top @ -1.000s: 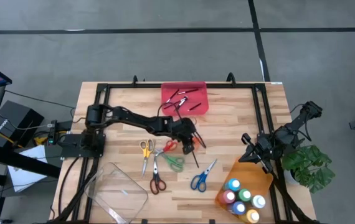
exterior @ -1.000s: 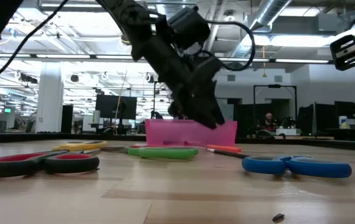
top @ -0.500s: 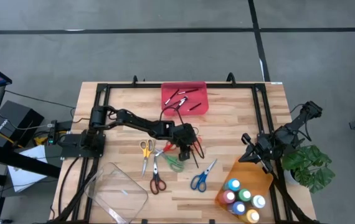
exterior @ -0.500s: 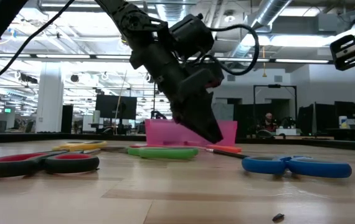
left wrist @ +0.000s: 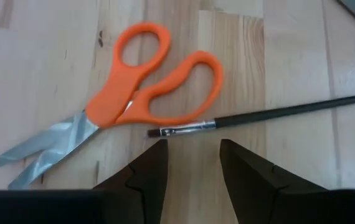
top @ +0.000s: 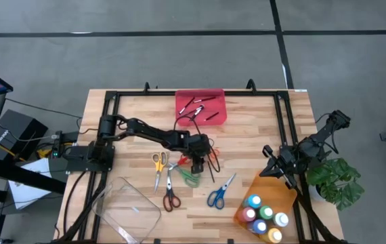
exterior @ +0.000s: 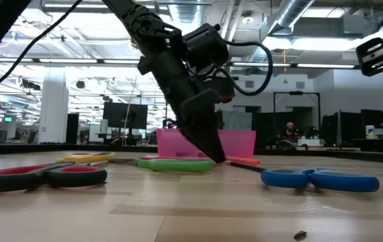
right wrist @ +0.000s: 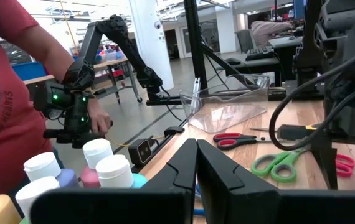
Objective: Pick & Place Paint Supplies
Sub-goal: Put the silver brush into the red bin
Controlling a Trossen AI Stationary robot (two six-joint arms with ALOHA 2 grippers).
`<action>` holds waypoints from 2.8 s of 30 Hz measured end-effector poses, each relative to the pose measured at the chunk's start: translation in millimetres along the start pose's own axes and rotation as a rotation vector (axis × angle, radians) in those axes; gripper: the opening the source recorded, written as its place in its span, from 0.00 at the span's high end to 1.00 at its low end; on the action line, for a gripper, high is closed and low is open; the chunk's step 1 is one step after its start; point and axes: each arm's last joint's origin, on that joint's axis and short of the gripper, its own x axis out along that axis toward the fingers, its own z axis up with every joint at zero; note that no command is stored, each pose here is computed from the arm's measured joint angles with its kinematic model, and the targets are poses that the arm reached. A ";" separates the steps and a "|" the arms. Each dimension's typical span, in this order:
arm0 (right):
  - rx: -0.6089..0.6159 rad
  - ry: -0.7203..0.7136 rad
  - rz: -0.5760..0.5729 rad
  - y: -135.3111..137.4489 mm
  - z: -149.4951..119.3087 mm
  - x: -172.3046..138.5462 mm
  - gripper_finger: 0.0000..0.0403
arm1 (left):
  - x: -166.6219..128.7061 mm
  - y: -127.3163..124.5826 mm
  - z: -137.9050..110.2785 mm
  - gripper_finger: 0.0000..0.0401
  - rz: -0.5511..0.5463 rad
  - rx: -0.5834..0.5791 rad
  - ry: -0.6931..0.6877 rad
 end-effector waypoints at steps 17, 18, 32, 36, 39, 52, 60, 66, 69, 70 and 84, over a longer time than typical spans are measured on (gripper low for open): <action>0.000 0.001 0.000 0.0 -0.1 0.0 0.98 | -12.8 -9.8 21.9 0.64 0.044 -0.198 -0.219; 0.000 0.000 0.000 0.0 -0.1 0.0 0.98 | -8.4 -12.0 20.9 0.64 0.004 -0.177 -0.217; 0.000 0.000 0.000 0.0 -0.1 0.0 0.98 | 9.9 -23.7 10.3 0.64 -0.134 -0.050 -0.152; 0.000 0.000 0.000 0.0 -0.1 0.0 0.98 | 10.5 -25.5 -3.3 0.64 -0.123 -0.092 -0.044; 0.000 0.001 0.000 0.0 -0.1 0.0 0.98 | 11.6 -27.2 -8.7 0.64 -0.123 -0.126 -0.023; 0.000 0.001 0.000 0.0 -0.1 0.0 0.98 | -9.8 -12.7 -0.2 0.64 -0.083 -0.169 -0.066; 0.000 0.000 0.000 0.0 0.0 0.0 0.98 | -28.6 4.7 8.0 0.64 -0.001 -0.071 -0.100; 0.000 0.000 0.000 0.0 -0.1 0.0 0.98 | -26.8 14.3 6.7 0.64 0.008 -0.011 -0.087; 0.000 0.000 0.000 0.0 0.0 0.0 0.98 | -22.6 18.0 7.3 0.64 0.011 0.023 -0.097; 0.000 0.000 0.000 0.0 -0.1 0.0 0.98 | -19.9 19.6 4.9 0.64 0.014 0.025 -0.081; 0.000 0.000 0.000 0.0 -0.1 0.0 0.98 | 4.0 19.6 -16.8 0.64 -0.067 -0.002 0.000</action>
